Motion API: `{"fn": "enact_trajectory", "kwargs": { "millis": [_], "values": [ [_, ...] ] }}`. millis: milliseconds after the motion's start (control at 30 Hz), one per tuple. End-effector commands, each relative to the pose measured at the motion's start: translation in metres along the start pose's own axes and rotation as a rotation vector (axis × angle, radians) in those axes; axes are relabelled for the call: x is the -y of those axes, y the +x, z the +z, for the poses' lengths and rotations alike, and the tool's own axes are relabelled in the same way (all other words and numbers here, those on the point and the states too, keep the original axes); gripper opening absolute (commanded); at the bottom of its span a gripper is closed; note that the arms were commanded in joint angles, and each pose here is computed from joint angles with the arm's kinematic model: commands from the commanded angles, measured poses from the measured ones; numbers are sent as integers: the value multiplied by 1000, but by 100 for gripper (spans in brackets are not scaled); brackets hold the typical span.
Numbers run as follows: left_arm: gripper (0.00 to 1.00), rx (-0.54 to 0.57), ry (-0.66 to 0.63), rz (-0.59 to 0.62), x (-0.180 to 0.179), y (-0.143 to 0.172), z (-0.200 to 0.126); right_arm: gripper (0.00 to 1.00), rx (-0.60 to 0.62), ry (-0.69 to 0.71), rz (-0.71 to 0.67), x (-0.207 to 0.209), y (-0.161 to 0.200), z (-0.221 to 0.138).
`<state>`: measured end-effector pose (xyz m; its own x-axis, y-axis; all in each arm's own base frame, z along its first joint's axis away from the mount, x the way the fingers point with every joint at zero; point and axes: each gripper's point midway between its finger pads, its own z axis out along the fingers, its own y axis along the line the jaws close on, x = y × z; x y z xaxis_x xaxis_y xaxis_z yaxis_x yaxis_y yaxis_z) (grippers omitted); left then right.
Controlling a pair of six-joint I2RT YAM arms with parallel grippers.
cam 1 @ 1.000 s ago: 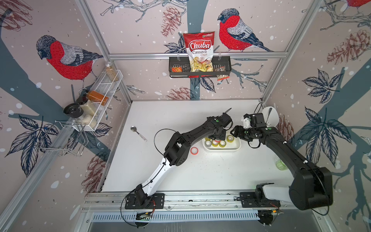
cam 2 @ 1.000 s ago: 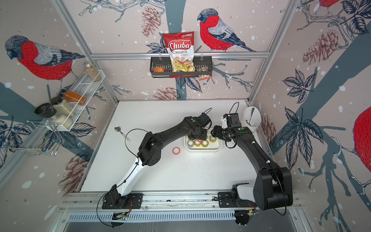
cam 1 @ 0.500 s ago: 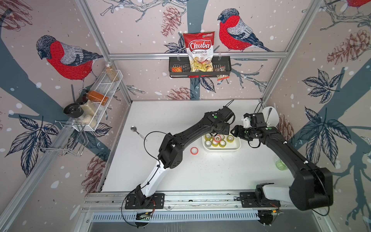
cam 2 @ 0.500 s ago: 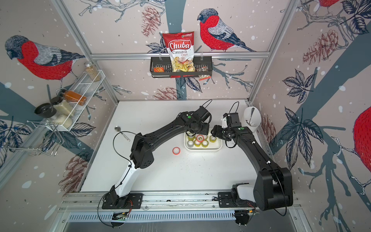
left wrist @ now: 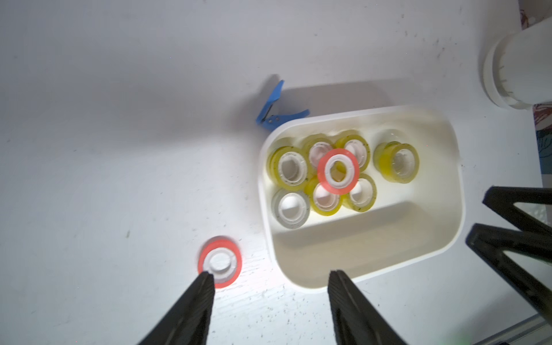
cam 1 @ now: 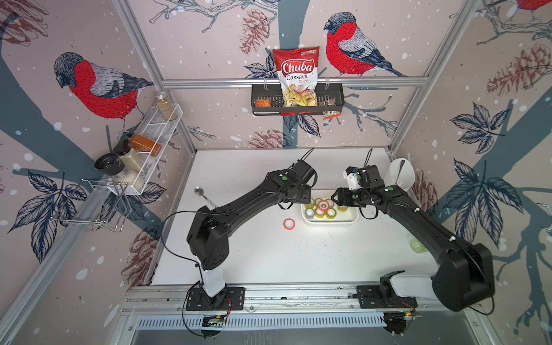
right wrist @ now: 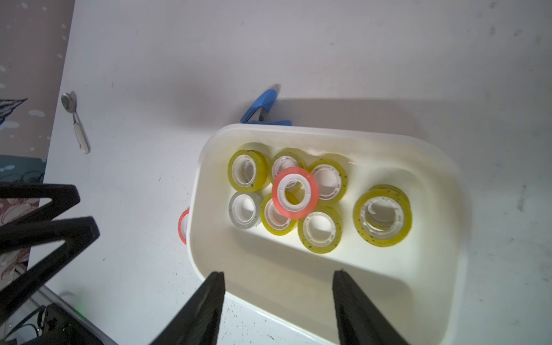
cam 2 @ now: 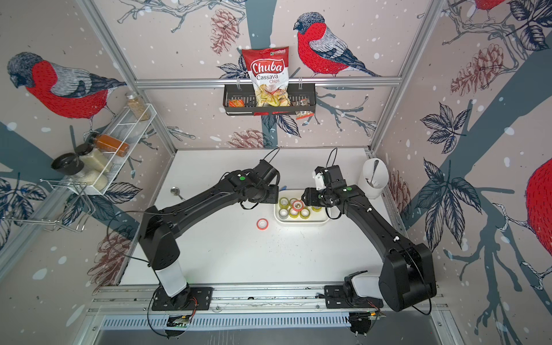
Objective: Put the transparent tape into the storage box
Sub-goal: Pick up the tape from the center of the board.
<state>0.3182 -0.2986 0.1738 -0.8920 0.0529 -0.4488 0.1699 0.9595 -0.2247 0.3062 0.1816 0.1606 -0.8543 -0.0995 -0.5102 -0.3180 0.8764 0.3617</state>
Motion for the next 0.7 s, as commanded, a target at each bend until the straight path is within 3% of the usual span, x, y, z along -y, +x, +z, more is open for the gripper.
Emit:
{"fn": "enact_trajectory", "kwargs": {
  "millis": [0,300,667],
  "values": [
    [64,78,42,-23,-15,-9,-17,63,-58,-31,-130,-23,11,7],
    [62,84,66,-74,-73,31,-28,60,-178,-60,-324,-83,31,39],
    [62,35,1,-183,-121,75,-19,71,-361,19,-584,-134,83,86]
  ]
}}
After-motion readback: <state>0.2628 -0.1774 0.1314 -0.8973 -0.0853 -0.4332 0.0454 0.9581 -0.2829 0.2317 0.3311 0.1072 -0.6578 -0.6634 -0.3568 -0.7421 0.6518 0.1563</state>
